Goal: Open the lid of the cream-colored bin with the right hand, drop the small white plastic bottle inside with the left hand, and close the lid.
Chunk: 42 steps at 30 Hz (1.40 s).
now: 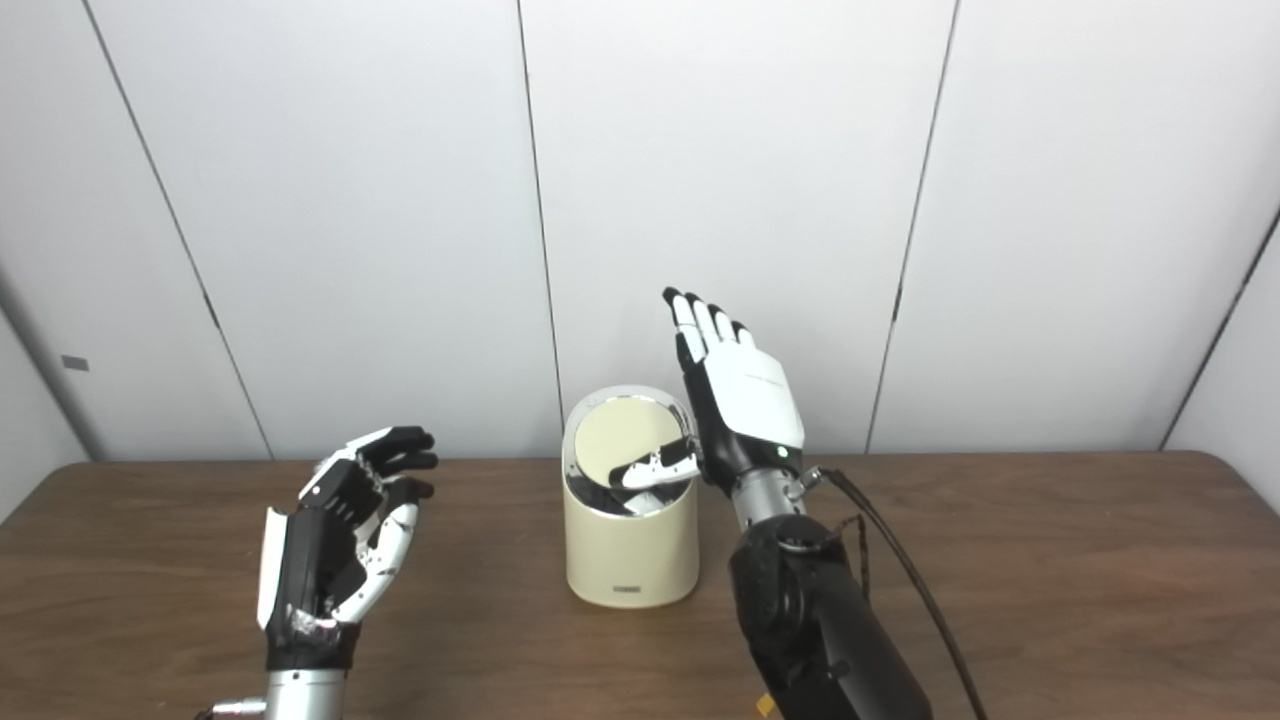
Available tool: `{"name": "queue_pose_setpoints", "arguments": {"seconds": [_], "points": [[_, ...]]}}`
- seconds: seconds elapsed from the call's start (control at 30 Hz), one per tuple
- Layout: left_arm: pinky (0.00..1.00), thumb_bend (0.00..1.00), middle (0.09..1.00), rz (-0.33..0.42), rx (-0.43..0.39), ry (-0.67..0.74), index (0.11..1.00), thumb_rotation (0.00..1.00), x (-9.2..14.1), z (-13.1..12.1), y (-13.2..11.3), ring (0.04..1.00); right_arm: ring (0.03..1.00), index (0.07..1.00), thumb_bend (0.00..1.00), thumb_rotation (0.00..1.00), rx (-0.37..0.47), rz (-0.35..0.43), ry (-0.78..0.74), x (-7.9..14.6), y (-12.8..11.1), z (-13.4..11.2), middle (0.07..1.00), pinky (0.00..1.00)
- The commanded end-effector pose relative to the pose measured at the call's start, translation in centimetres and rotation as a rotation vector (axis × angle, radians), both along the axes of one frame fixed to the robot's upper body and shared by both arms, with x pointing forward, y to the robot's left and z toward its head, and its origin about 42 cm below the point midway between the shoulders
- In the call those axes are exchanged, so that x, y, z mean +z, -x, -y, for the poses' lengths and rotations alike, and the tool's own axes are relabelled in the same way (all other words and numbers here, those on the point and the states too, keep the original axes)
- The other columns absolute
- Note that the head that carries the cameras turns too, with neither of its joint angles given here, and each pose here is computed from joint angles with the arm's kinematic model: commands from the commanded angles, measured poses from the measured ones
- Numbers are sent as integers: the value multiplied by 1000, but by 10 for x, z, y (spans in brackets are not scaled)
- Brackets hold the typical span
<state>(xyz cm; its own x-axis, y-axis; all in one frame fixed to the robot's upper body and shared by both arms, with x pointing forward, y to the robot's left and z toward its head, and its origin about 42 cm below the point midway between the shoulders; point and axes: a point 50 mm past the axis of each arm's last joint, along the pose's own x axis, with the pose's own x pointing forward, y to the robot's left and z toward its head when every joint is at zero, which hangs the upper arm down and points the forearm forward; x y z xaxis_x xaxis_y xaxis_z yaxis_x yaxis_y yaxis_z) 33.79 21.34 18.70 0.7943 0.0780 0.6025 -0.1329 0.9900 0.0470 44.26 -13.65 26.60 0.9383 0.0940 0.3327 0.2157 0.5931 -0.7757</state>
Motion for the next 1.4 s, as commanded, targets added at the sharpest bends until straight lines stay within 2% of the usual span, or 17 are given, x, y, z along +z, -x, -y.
{"name": "queue_pose_setpoints", "arguments": {"seconds": [0.0, 0.17, 0.23, 0.3, 0.77, 0.87, 0.93, 0.97, 1.0, 1.07, 1.13, 1.2, 1.27, 1.37], "points": [[561, 230, 708, 96, -15, -10, 701, 277, 23, 3, -5, 671, 1000, 1000, 953, 511, 46, 44, -72, 18, 1, -1, 1000, 1000], [559, 231, 708, 95, -8, -13, 699, 281, 23, 3, -5, 670, 1000, 1000, 876, 830, 114, 7, -185, 22, 3, 4, 1000, 1000], [562, 234, 709, 92, -15, -6, 699, 285, 22, 2, -5, 672, 1000, 1000, 888, 930, 129, -5, -198, 23, 4, 5, 1000, 999], [562, 238, 707, 90, -18, -5, 698, 289, 22, 3, -5, 671, 1000, 1000, 912, 985, 138, -8, -202, 23, 6, 6, 1000, 993], [563, 242, 707, 90, -19, -15, 700, 293, 21, 1, -6, 670, 962, 1000, 1000, 996, 212, 32, -295, 16, 16, 17, 1000, 851], [561, 242, 706, 89, -20, -14, 699, 289, 21, 1, -6, 669, 970, 1000, 1000, 881, 222, 48, -306, 14, 20, 17, 1000, 851], [559, 243, 705, 88, -16, -13, 697, 287, 21, 1, -6, 667, 976, 1000, 996, 803, 220, 85, -313, 14, 23, 17, 1000, 864], [559, 244, 704, 88, -13, -15, 696, 286, 21, 1, -6, 666, 968, 1000, 915, 771, 213, 121, -311, 14, 26, 17, 1000, 858], [559, 244, 704, 88, -11, -15, 697, 286, 21, 0, -6, 666, 948, 1000, 751, 748, 205, 166, -312, 13, 28, 16, 994, 830], [560, 241, 704, 90, -9, -15, 697, 286, 21, 0, -6, 667, 916, 963, 499, 711, 202, 251, -339, 9, 34, 18, 965, 786], [561, 245, 704, 90, -10, -10, 697, 284, 21, -1, -6, 668, 889, 912, 303, 751, 198, 315, -361, 3, 41, 22, 931, 756], [564, 244, 705, 90, -13, -4, 698, 285, 22, -1, -6, 669, 893, 882, 192, 788, 206, 365, -394, -5, 48, 27, 914, 770], [561, 240, 704, 91, -10, -6, 698, 288, 22, -2, -6, 666, 883, 866, 163, 821, 203, 397, -428, -16, 54, 33, 901, 756], [562, 236, 705, 91, -4, -11, 698, 293, 21, -4, -6, 667, 855, 845, 176, 847, 174, 426, -464, -33, 64, 43, 877, 726]]}}
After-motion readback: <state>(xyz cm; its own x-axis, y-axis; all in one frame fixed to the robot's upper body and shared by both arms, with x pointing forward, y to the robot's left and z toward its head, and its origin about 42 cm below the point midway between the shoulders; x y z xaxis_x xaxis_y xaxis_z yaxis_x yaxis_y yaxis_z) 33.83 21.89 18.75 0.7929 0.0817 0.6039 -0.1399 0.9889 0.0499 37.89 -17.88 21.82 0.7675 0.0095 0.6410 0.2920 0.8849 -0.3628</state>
